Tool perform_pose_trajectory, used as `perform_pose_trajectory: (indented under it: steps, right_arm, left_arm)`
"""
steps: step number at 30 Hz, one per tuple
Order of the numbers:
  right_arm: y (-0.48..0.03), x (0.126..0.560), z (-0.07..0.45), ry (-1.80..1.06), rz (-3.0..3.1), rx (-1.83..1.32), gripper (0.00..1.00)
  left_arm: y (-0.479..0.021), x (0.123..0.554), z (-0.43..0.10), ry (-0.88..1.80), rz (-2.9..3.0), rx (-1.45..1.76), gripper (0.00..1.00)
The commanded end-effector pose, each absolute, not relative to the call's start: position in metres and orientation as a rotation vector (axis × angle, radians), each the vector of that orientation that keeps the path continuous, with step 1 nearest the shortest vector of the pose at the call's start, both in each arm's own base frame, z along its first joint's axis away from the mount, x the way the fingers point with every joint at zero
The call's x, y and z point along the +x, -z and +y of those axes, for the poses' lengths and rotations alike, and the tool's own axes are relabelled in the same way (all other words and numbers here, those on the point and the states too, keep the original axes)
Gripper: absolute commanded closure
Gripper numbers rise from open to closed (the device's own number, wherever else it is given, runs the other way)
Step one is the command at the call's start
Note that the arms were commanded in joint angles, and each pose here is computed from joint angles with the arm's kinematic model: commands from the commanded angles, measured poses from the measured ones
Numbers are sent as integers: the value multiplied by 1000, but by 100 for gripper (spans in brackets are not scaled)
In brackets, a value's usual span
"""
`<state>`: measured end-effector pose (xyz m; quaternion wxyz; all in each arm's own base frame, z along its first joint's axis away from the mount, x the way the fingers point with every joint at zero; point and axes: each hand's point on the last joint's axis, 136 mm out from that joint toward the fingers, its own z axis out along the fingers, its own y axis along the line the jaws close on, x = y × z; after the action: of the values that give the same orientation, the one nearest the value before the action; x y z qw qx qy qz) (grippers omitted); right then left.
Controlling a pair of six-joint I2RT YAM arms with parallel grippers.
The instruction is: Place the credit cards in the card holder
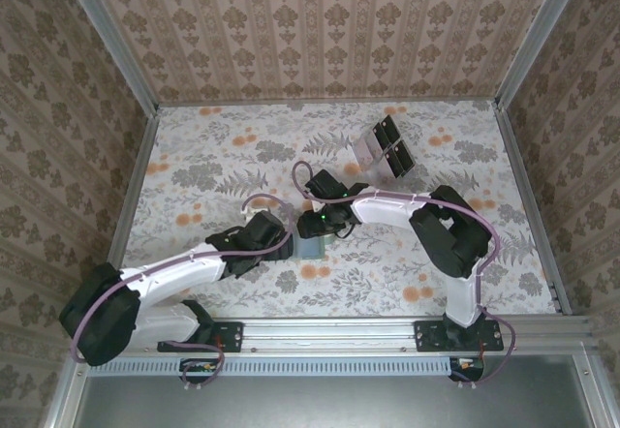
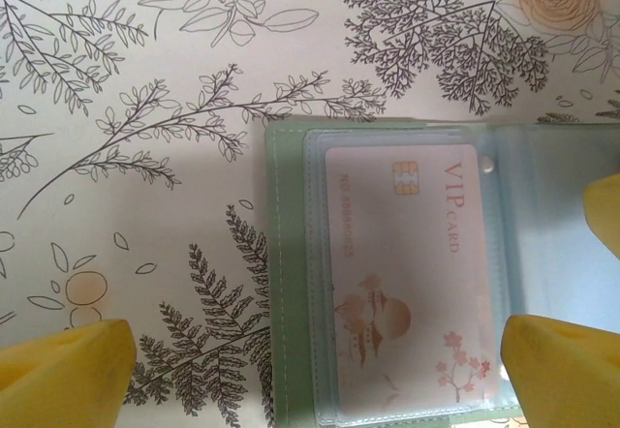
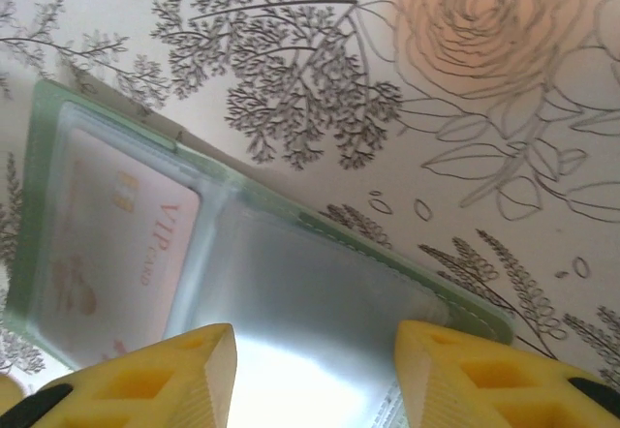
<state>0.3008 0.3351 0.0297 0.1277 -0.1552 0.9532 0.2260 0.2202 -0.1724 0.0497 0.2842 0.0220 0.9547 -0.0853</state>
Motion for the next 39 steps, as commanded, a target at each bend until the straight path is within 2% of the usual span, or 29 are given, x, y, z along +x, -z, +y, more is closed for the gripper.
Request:
perform_pose_trajectory:
  steps: [1, 14, 28, 39]
  right_arm:
    - [-10, 284, 343, -778, 2850, -399, 49]
    - [-6, 280, 346, -836, 2863, -328, 48]
    - [-8, 281, 346, -843, 2864, -294, 45]
    - [-26, 276, 350, -786, 2835, -395, 51]
  left_arm:
    - [-55, 223, -182, 249, 2539, 91, 0]
    - [-54, 222, -202, 329, 2505, 176, 0]
    - [-39, 221, -214, 293, 2517, 261, 0]
    - [-52, 218, -189, 247, 2456, 163, 0]
